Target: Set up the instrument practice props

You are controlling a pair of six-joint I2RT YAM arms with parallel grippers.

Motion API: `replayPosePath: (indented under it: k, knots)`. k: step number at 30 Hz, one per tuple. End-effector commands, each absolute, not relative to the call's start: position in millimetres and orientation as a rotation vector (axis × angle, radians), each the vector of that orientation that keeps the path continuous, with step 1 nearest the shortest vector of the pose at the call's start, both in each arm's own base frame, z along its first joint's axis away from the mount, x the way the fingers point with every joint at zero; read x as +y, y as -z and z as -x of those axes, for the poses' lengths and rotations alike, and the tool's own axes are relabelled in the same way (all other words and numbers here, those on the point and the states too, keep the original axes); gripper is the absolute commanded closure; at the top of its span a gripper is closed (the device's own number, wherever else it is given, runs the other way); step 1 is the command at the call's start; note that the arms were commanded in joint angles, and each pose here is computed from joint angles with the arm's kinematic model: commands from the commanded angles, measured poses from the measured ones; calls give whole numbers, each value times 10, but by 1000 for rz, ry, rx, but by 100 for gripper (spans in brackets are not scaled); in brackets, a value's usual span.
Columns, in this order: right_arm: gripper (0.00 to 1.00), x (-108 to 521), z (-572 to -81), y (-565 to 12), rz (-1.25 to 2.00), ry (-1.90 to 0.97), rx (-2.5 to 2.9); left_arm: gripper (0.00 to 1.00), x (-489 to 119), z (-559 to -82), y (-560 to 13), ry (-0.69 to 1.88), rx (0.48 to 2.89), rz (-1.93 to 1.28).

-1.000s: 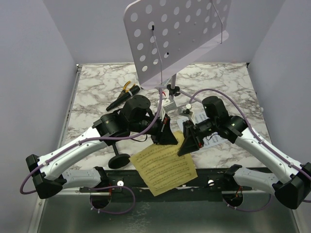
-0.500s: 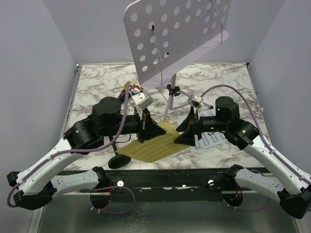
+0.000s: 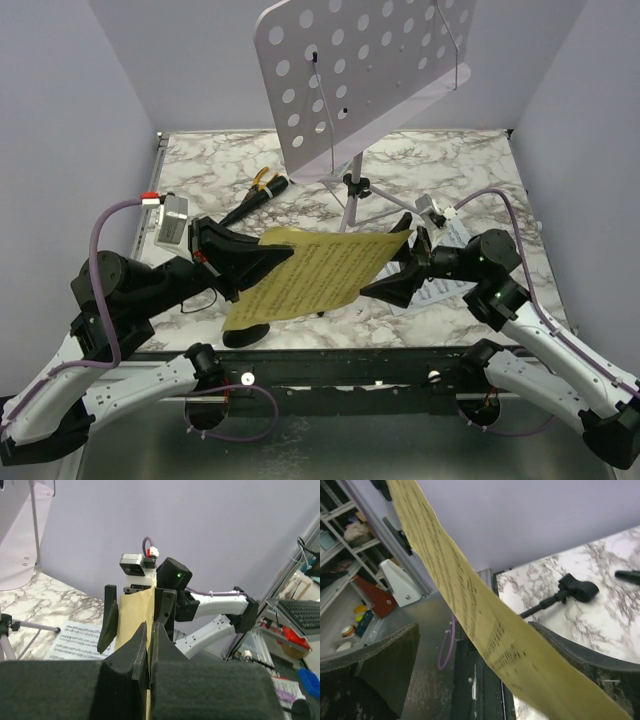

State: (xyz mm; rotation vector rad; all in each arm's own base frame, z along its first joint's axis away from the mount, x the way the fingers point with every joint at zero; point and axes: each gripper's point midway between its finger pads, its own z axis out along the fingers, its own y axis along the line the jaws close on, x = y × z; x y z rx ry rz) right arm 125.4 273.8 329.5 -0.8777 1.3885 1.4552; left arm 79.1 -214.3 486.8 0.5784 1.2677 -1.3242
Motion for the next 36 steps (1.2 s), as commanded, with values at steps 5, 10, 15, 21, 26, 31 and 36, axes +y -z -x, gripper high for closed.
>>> replayPosePath:
  k: [5, 10, 15, 21, 26, 31, 36]
  knots:
    - [6, 2731, -989, -3693, 899, -1625, 1082, 100, -2025, -975, -5059, 1416, 1114, -298]
    - [11, 2715, -986, -3707, 865, -1645, 1062, 100, -2015, -1026, -5039, 1434, 1095, -243]
    - [14, 2666, -1040, -3651, 765, -1645, 1077, 100, -2020, -1004, -5054, 1446, 1086, -251]
    - [18, 2592, -1089, -3582, 639, -1666, 1078, 100, -1981, -990, -5056, 1453, 1081, -236]
    - [37, 2573, -1005, -3739, 643, -1738, 1007, 100, -1991, -994, -5034, 1456, 1087, -235]
    - [80, 2552, -1026, -3766, 603, -1746, 1011, 100, -1986, -1028, -4937, 1435, 1114, -227]
    - [100, 2559, -1187, -3618, 515, -1696, 1129, 95, -2036, -1099, -4670, 1392, 1242, -229]
